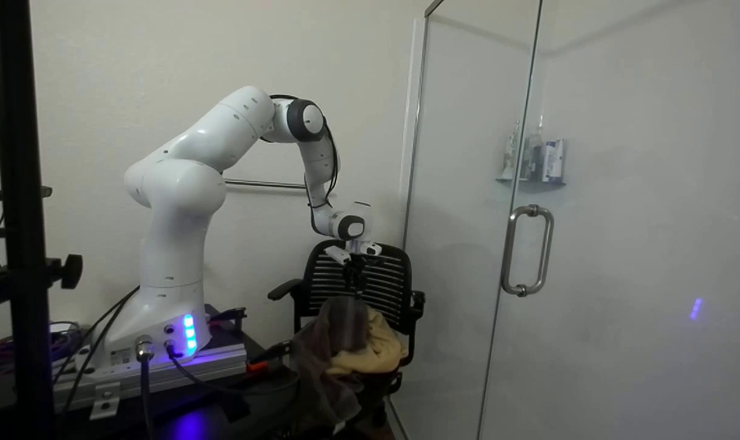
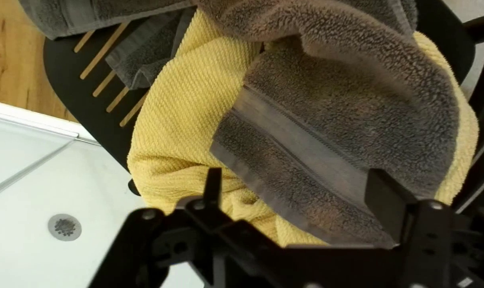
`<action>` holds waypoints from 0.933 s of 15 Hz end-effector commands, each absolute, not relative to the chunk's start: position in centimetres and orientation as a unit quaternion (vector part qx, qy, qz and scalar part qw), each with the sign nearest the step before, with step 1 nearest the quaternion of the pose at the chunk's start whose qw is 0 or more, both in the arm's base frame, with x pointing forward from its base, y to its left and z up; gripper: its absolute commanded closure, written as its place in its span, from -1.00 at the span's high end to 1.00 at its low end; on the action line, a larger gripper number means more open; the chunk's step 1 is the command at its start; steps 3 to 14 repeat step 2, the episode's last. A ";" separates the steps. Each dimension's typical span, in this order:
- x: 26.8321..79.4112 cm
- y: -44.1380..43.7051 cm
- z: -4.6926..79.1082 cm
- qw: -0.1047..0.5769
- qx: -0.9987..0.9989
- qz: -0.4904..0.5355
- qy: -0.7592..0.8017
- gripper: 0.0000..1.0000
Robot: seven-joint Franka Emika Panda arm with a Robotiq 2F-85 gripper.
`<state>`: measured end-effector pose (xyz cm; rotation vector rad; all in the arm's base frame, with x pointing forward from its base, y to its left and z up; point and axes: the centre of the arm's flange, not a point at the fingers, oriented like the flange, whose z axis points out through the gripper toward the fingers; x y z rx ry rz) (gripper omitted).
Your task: Put the towel on the chair.
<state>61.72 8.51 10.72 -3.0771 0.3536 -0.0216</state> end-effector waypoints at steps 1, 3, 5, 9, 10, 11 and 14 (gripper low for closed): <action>62.0 8.5 11.0 0.015 -0.993 -0.007 0.119 0.90; 62.2 8.6 11.3 0.012 -0.993 -0.007 0.121 0.99; 62.2 8.6 11.3 0.012 -0.993 -0.007 0.121 0.99; 62.2 8.6 11.3 0.012 -0.993 -0.007 0.121 0.99; 62.2 8.6 11.3 0.012 -0.993 -0.007 0.121 0.99; 62.2 8.6 11.3 0.012 -0.993 -0.007 0.121 0.99; 62.2 8.6 11.3 0.012 -0.993 -0.007 0.121 0.99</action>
